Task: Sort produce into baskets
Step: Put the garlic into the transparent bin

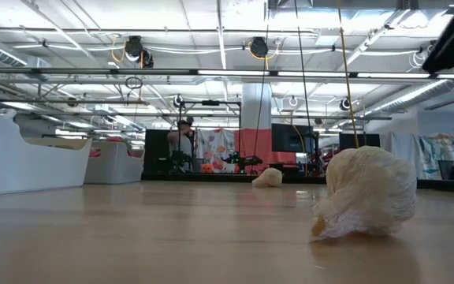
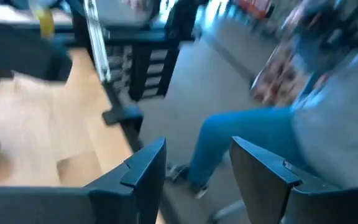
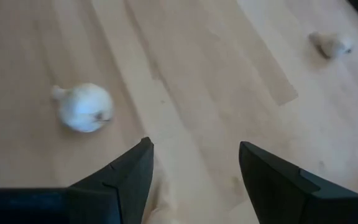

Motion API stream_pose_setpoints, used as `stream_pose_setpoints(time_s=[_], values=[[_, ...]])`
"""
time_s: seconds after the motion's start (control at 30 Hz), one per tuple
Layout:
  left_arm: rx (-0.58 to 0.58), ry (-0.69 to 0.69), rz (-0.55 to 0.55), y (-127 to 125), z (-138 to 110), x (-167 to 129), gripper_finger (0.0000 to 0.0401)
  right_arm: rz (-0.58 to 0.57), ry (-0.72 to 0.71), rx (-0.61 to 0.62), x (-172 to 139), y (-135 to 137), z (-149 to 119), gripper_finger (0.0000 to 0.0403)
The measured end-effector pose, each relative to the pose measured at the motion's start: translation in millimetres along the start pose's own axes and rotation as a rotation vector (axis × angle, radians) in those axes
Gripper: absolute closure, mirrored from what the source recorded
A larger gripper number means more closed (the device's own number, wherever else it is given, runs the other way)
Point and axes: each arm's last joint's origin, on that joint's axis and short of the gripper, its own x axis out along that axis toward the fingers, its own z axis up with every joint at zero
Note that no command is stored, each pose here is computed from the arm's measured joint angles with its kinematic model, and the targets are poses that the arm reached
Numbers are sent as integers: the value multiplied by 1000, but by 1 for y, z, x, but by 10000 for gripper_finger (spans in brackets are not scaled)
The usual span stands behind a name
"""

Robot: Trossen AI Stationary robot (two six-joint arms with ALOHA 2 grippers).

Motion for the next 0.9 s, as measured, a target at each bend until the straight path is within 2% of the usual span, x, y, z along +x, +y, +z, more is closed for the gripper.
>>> stream_pose_setpoints(time_s=[0.13, 0.33, 0.53, 0.9], values=[[78, 73, 48, 6, -5, 32, 217, 48, -14, 10, -9, 6, -8, 177], [82, 97, 94, 14, -19, 57, 217, 73, -35, 3, -14, 9, -13, 177], [89, 117, 118, 17, -29, 63, 217, 61, -40, -13, -11, 8, -9, 177], [279, 91, 165, 25, -23, 62, 217, 55, -60, -14, -11, 8, -8, 177]])
